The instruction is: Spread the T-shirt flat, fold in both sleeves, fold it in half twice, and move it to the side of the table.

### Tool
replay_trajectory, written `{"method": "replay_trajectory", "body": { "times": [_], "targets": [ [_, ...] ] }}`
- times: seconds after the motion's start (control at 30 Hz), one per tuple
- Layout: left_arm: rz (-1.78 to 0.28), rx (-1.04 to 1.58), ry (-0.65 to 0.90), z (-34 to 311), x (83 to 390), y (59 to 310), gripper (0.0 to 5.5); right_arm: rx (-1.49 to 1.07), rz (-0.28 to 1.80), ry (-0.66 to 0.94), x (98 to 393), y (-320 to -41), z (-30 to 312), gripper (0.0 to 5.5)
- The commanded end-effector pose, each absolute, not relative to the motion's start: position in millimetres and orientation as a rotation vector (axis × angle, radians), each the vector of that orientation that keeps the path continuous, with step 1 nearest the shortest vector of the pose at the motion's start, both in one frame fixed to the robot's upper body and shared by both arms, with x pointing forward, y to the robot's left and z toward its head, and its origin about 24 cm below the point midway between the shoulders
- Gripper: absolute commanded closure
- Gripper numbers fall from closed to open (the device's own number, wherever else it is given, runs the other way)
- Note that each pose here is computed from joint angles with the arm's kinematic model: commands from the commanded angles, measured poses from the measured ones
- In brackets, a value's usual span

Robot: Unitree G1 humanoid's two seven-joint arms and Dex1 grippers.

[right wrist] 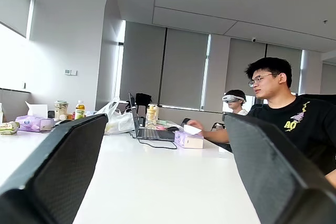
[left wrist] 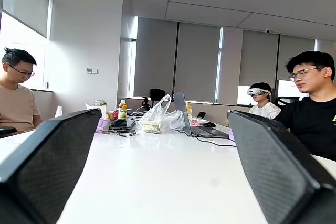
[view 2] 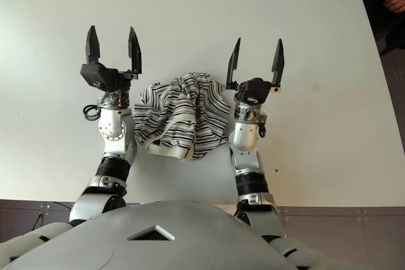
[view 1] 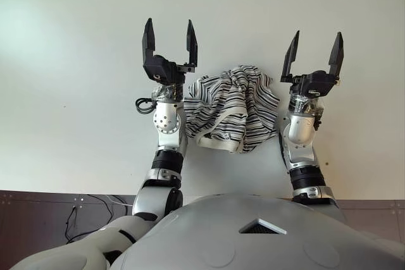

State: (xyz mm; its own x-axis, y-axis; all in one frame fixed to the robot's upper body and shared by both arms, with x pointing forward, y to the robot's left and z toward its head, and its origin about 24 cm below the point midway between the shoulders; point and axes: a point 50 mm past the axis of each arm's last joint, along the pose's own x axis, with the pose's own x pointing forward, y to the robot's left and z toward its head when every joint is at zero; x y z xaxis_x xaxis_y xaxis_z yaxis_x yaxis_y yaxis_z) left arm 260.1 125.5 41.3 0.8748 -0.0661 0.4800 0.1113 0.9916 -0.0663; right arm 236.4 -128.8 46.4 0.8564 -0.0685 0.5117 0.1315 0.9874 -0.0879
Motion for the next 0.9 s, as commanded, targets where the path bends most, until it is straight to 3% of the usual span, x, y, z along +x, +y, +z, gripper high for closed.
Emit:
{"method": "replay_trajectory", "body": {
  "times": [0.03,0.17,0.27,0.43,0.63,0.77,0.9],
  "targets": [
    [-0.088,-0.109,-0.519,50.4,272.5,126.4,1.03,-0.152,-0.105,-0.558,246.1,-129.3,53.6,1.47],
    [-0.069,-0.059,-0.537,56.9,280.2,145.6,1.03,-0.220,-0.111,-0.585,248.5,-150.2,60.5,1.47],
    [-0.095,-0.083,-0.547,66.7,288.5,156.3,1.03,-0.234,0.032,-0.609,240.8,-157.1,70.4,1.47],
    [-0.596,0.182,-0.577,83.6,259.7,164.6,1.03,-0.569,0.564,-0.506,202.9,-180.5,73.2,1.47],
    [-0.985,0.501,-0.304,59.2,221.8,200.2,1.03,-0.842,0.872,-0.258,182.5,-205.4,59.3,1.47],
    [-1.007,0.742,-0.135,44.8,221.4,220.8,1.03,-0.964,0.875,-0.246,201.3,-204.4,67.9,1.47],
    [-0.970,0.860,-0.161,36.7,234.3,205.8,1.03,-1.054,0.858,-0.243,226.5,-193.8,64.4,1.47]
  ]
}}
